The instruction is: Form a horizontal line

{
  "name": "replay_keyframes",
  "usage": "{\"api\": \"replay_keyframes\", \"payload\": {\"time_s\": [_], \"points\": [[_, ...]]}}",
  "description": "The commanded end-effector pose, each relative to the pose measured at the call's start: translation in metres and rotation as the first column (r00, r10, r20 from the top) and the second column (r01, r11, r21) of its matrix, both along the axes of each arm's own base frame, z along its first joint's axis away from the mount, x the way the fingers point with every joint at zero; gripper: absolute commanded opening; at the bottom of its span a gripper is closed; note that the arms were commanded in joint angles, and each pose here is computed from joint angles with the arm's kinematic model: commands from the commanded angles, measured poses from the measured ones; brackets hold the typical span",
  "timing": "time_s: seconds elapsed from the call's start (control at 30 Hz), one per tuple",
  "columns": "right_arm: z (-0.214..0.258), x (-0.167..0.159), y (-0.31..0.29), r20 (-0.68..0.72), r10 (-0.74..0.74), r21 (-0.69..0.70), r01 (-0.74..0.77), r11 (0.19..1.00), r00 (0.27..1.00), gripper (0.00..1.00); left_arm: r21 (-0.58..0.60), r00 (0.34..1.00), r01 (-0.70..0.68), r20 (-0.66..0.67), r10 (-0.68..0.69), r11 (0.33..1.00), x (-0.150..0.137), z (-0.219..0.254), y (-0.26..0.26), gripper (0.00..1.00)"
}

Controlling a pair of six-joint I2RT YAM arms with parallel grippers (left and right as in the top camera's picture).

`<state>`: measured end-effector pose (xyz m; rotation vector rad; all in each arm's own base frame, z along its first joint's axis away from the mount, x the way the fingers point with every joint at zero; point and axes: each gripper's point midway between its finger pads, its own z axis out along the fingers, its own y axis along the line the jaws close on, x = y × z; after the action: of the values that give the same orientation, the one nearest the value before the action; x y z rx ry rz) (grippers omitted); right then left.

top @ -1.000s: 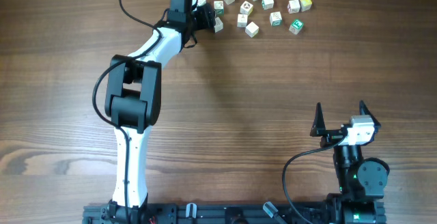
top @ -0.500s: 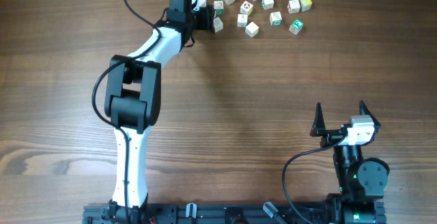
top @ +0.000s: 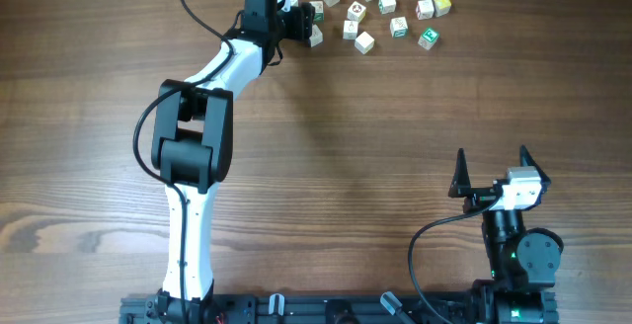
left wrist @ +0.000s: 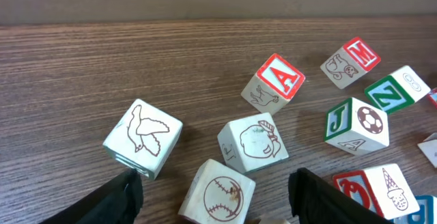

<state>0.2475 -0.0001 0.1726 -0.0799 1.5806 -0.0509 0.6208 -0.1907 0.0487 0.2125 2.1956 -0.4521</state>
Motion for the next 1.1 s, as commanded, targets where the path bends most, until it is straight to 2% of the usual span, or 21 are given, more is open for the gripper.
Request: {"api": "replay_keyframes", "payload": {"time_s": [0.0,0.27,0.47,0.67,0.83,1.07], "points": [[0.002,0.000,0.003,0.009,0.014,0.006,-0.014,1.000,1.000,1.00,0.011,0.999,0.033,-0.024,-0.033,0.999,-0.004,-0.022,-0.010,0.72],[0.002,0.000,0.003,0.009,0.014,0.005,-0.014,1.000,1.000,0.99,0.020,0.997,0.039,-0.065,-0.038,0.999,-0.009,-0.049,-0.012,0.72],[0.002,0.000,0.003,0.009,0.014,0.005,-0.014,1.000,1.000,1.00,0.016,0.998,0.038,-0.048,-0.038,0.999,-0.006,-0.045,-0.013,0.50],[0.002,0.000,0.003,0.009,0.014,0.005,-0.014,1.000,1.000,1.00,0.014,0.999,0.038,-0.039,-0.038,0.999,-0.005,-0.043,-0.013,0.40],[0.002,0.000,0.003,0.009,0.015,0.005,-0.015,1.000,1.000,1.00,0.012,0.999,0.036,-0.025,-0.036,0.999,-0.004,-0.029,-0.013,0.36],[0.002,0.000,0.003,0.009,0.014,0.005,-0.014,1.000,1.000,1.00,-0.003,0.999,0.012,0.039,-0.012,1.000,0.004,0.021,0.001,0.32]]}}
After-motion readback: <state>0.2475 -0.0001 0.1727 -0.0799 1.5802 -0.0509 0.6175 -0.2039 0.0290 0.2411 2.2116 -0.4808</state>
